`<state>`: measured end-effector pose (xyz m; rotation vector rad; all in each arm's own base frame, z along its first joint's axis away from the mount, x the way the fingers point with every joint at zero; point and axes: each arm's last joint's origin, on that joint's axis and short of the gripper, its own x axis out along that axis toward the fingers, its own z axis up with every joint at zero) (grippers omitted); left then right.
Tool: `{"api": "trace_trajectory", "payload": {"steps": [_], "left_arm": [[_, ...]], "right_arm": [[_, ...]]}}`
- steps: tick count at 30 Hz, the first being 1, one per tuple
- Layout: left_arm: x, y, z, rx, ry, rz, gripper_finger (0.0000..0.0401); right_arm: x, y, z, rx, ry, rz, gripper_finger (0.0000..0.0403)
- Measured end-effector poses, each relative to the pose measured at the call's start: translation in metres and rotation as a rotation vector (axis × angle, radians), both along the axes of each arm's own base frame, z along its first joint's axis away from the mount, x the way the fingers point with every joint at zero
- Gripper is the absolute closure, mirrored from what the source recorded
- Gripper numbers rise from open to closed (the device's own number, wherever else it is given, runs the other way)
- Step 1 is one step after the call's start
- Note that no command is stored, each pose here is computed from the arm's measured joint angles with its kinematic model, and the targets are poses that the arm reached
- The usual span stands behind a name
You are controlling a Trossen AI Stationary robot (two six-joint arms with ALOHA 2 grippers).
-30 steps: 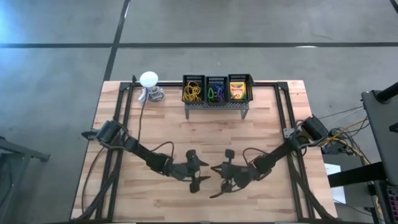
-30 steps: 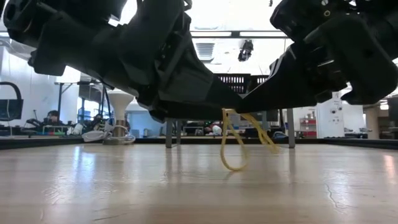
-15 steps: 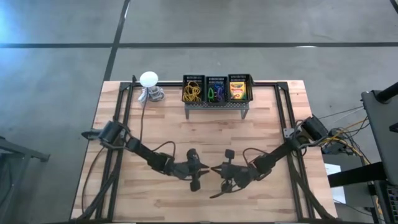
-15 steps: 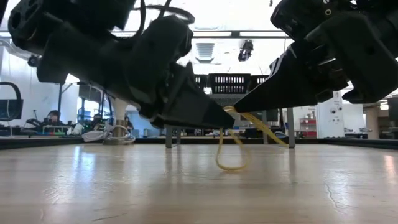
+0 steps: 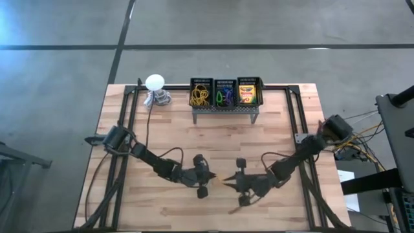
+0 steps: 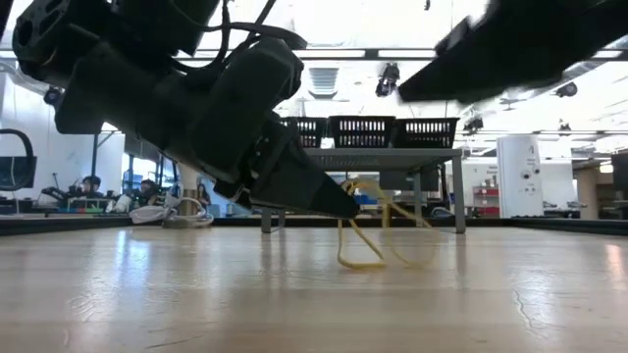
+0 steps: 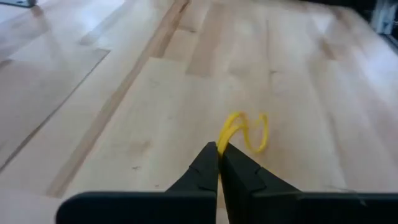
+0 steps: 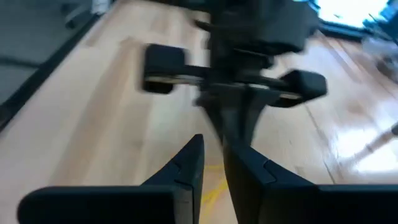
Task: Pick & Place Office Desk Supplies
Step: Put the yellow rubber band into the left black bin on the shelf
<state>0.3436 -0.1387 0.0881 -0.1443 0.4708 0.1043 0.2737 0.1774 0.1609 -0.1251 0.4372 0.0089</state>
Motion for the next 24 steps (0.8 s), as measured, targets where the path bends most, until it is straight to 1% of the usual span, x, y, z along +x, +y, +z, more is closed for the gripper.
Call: {"api": "trace_trajectory", "payload": {"steps": [3,5,7,9,11,13,16,18,21,24], "left_arm": [[-0.001,0.001,0.000,0.024,0.017,0.025,0.0392],[-0.004,0.003,0.007,0.046,0.033,0.039,0.0392],[-0.007,0.005,0.026,0.060,0.025,0.071,0.0392],[-0.012,0.010,0.052,0.081,-0.003,0.125,0.0392],[-0.019,0.018,0.078,0.139,-0.026,0.182,0.0392],[-0.024,0.034,0.107,0.199,-0.077,0.244,0.0392],[-0.029,0.071,0.147,0.274,-0.147,0.333,0.0393],[-0.033,0.102,0.166,0.333,-0.165,0.403,0.0393],[-0.041,0.153,0.188,0.388,-0.202,0.538,0.0393],[-0.052,0.206,0.196,0.380,-0.214,0.643,0.0393]], "right_arm": [[-0.015,0.008,0.007,-0.061,0.046,0.070,0.0335],[-0.024,0.011,0.005,-0.091,0.082,0.090,0.0333],[-0.028,0.011,0.002,-0.099,0.093,0.085,0.0334],[-0.029,0.010,0.000,-0.105,0.088,0.055,0.0337],[-0.028,0.008,-0.005,-0.124,0.086,0.015,0.0341],[-0.027,0.007,-0.010,-0.146,0.091,-0.014,0.0344],[-0.026,0.006,-0.015,-0.153,0.100,-0.019,0.0348],[-0.025,0.007,-0.015,-0.147,0.090,-0.018,0.0349],[-0.024,0.008,-0.014,-0.152,0.080,-0.010,0.0351],[-0.024,0.008,-0.013,-0.150,0.070,-0.007,0.0351]]}}
